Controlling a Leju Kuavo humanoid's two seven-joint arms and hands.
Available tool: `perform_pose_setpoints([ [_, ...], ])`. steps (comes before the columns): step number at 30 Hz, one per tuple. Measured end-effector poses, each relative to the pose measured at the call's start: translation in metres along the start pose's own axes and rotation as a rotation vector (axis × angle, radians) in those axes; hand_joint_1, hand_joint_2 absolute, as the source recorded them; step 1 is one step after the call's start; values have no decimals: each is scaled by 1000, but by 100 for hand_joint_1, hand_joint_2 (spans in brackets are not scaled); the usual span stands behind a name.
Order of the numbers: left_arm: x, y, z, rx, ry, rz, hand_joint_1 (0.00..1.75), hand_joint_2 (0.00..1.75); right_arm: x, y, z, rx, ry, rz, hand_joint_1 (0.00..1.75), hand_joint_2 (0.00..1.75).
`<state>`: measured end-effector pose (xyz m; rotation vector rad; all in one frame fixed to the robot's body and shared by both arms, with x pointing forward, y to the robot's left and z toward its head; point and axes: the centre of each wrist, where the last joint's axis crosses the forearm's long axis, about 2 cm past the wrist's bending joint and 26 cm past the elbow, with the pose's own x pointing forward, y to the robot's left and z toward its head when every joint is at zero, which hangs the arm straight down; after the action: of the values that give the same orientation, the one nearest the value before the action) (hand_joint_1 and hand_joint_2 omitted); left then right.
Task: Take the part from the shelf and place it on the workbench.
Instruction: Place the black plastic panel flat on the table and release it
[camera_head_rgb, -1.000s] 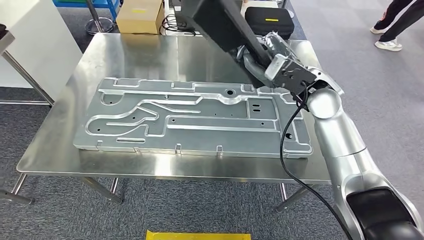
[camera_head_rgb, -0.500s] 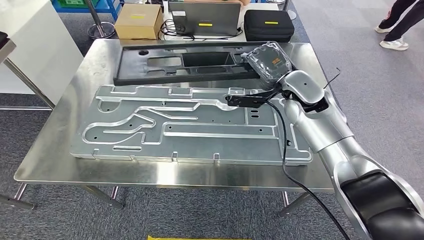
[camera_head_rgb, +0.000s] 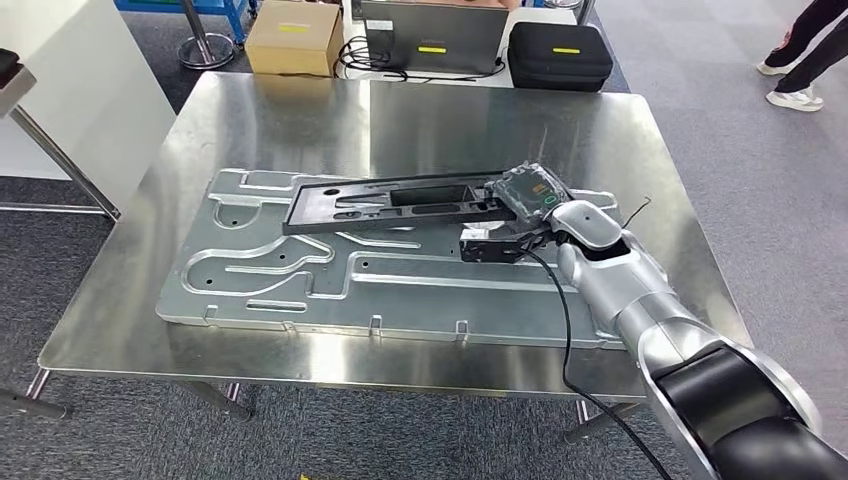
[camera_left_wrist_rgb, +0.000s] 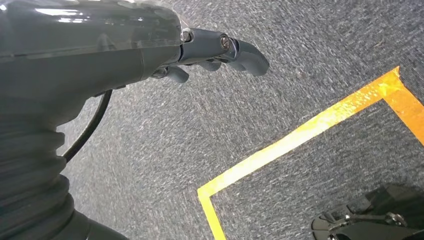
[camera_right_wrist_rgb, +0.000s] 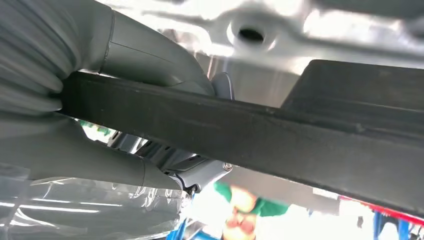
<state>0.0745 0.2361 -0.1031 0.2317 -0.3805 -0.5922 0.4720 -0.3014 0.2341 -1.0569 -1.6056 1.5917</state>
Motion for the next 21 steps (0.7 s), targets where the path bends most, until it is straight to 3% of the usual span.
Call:
perform_pose_setpoints([
  [1,0,0,0,0,2,-1,0,175,3,3,-1,5,0,-10,0,0],
  [3,1,0,0,1,7,-2,0,175,9,9,-2,17,1,-30,0,0],
  [7,1,1,-1,9,10,-2,0,0,14,22,1,45,11,-58,0,0],
  [21,-1,4,-1,35,59,42,0,0,4,23,4,34,38,-64,0,0],
])
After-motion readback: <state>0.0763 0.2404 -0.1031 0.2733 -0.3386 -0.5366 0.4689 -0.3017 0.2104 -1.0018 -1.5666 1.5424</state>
